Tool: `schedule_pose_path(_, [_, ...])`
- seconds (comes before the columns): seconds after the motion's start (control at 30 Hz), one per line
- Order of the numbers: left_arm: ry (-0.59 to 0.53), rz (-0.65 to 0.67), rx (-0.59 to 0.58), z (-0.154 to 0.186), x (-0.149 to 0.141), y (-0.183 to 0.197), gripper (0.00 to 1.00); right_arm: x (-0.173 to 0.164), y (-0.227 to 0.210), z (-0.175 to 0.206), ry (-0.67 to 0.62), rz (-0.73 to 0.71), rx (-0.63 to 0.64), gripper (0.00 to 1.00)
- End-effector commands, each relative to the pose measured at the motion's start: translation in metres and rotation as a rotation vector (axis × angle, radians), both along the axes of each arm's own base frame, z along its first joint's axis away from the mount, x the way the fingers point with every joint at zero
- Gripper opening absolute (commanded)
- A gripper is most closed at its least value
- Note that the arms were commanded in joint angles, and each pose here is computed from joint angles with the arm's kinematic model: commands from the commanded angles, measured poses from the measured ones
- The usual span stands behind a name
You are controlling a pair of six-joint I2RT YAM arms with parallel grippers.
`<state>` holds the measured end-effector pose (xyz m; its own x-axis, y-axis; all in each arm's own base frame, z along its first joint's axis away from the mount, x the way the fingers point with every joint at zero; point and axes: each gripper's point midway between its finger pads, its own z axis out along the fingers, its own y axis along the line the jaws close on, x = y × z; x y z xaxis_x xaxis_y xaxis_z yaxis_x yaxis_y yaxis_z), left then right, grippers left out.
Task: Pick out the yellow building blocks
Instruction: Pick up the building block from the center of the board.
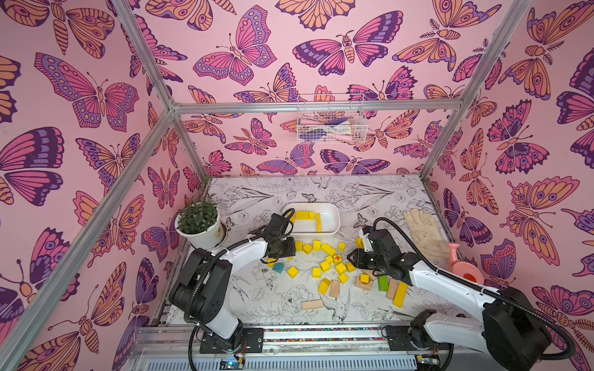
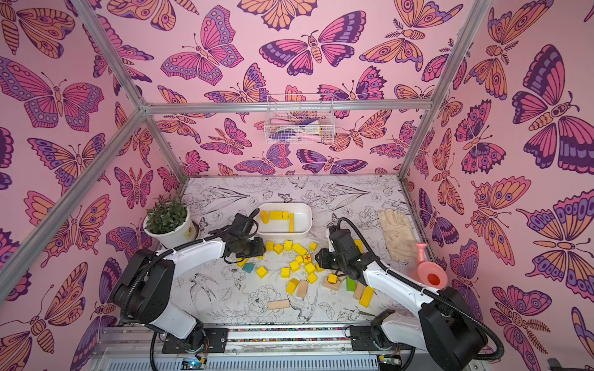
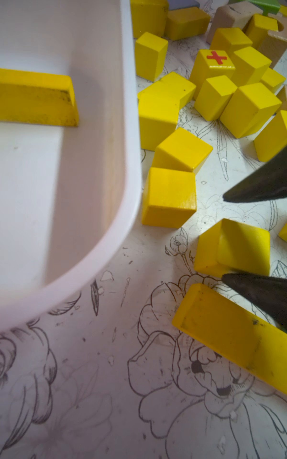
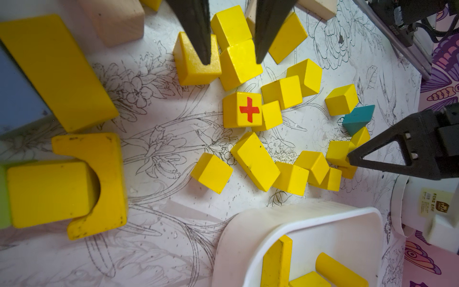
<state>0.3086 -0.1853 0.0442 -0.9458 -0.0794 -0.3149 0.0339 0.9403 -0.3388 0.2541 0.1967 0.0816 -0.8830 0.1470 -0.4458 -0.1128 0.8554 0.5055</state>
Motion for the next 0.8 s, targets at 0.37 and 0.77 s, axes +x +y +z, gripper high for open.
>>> schedule_pose_path(0.37, [0.077,0.025,0.076,-0.0115,-0.0018,0.009,0.4,0.0059,0.0004,0.0033,-0.007,-0.014,0.002,0.31])
schedule_pose_path(0.77, [0.075,0.023,0.077,-0.0108,-0.0021,0.0084,0.23,0.0059,-0.0005,0.0031,-0.007,-0.018,0.002,0.31])
